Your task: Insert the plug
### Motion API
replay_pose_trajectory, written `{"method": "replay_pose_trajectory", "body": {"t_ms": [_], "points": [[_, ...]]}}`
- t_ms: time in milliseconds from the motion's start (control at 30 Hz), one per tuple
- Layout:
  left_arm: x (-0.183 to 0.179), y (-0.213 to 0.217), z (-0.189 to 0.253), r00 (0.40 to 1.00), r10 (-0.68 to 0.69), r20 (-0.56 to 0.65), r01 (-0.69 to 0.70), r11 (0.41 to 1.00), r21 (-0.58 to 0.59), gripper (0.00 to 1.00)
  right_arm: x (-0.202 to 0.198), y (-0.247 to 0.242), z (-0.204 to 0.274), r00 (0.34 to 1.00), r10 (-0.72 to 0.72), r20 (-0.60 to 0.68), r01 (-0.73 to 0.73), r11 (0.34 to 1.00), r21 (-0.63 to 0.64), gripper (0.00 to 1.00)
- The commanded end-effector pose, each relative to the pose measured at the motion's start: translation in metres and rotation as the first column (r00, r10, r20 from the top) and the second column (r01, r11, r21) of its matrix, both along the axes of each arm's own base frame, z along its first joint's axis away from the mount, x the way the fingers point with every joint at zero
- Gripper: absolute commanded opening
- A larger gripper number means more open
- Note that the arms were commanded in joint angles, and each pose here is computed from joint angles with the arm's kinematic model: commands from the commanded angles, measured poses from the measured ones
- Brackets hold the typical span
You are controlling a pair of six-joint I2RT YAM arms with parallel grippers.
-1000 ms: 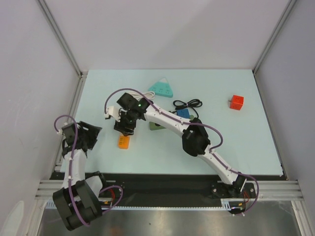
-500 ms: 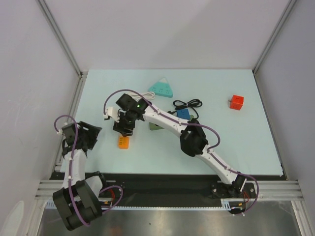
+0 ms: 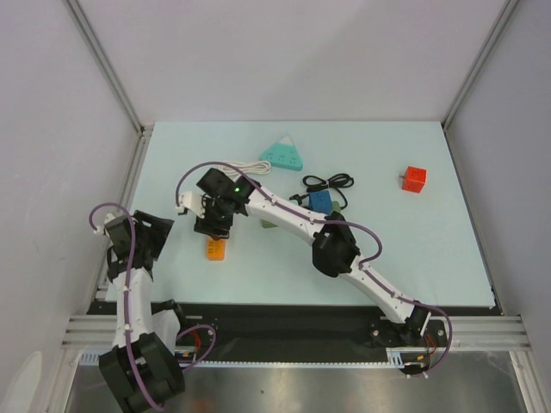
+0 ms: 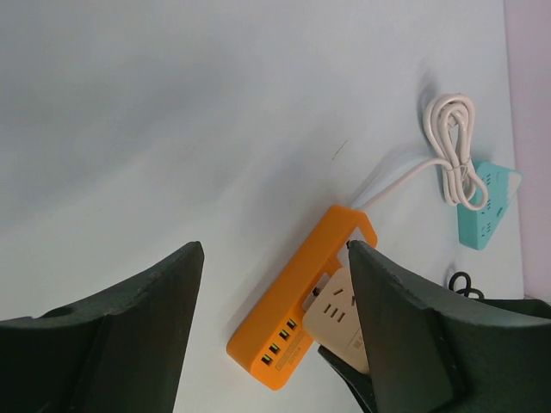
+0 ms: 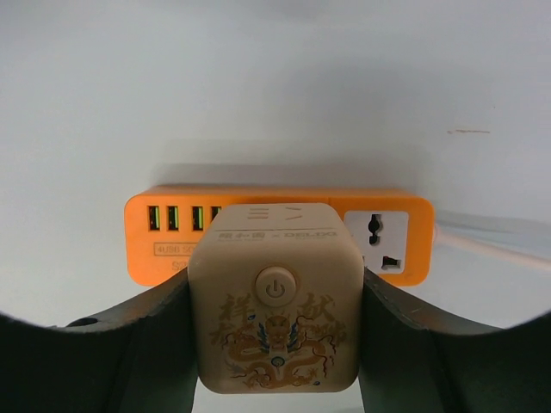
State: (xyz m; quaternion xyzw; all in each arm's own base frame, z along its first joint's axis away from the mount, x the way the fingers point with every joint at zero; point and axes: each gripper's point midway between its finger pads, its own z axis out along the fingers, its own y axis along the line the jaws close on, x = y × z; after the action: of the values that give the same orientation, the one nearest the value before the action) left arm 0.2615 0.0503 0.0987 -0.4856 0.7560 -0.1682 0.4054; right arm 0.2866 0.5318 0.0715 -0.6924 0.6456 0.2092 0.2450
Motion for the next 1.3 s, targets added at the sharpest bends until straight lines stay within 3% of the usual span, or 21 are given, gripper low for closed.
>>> {"method": "replay_pose_trajectory", "body": {"t_ms": [0, 400, 667, 867, 1033, 1133, 1200, 1267], "points": [[0.006, 0.01, 0.016, 0.999, 0.024, 0.04, -0.026, 0.999, 0.034, 0.74, -0.038, -0.043, -0.094, 0.994, 0.003, -0.108, -0.033, 0.959, -0.281, 0.0], [0.007, 0.013, 0.022, 0.998, 0.034, 0.048, -0.037, 0.998, 0.05, 0.74, -0.061, -0.07, -0.145, 0.972, -0.105, -0.212, 0.029, 0.942, -0.336, 0.0], [0.004, 0.014, 0.025, 0.998, 0.037, 0.056, -0.04, 0.997, 0.066, 0.73, -0.072, -0.072, -0.154, 0.95, -0.129, -0.283, 0.083, 0.982, -0.169, 0.0], [0.004, 0.014, 0.027, 0.998, 0.036, 0.057, -0.04, 0.997, 0.067, 0.73, -0.086, -0.077, -0.175, 0.937, -0.155, -0.313, 0.102, 0.978, -0.179, 0.0], [0.005, 0.014, 0.038, 0.997, 0.013, 0.081, -0.021, 0.995, 0.1, 0.74, -0.074, -0.066, -0.155, 0.948, -0.163, -0.272, 0.142, 0.985, -0.094, 0.0], [0.009, 0.005, 0.044, 0.993, -0.049, 0.11, 0.038, 0.995, 0.097, 0.74, -0.056, -0.055, -0.126, 0.962, -0.165, -0.217, 0.155, 0.986, -0.06, 0.13], [0.012, -0.006, 0.05, 0.984, -0.117, 0.135, 0.107, 0.991, 0.081, 0.74, -0.047, -0.049, -0.102, 0.966, -0.161, -0.204, 0.158, 0.987, -0.031, 0.3], [0.015, -0.012, 0.053, 0.975, -0.169, 0.147, 0.158, 0.984, 0.082, 0.74, -0.039, -0.04, -0.08, 0.97, -0.155, -0.187, 0.16, 0.987, 0.014, 0.37]]}}
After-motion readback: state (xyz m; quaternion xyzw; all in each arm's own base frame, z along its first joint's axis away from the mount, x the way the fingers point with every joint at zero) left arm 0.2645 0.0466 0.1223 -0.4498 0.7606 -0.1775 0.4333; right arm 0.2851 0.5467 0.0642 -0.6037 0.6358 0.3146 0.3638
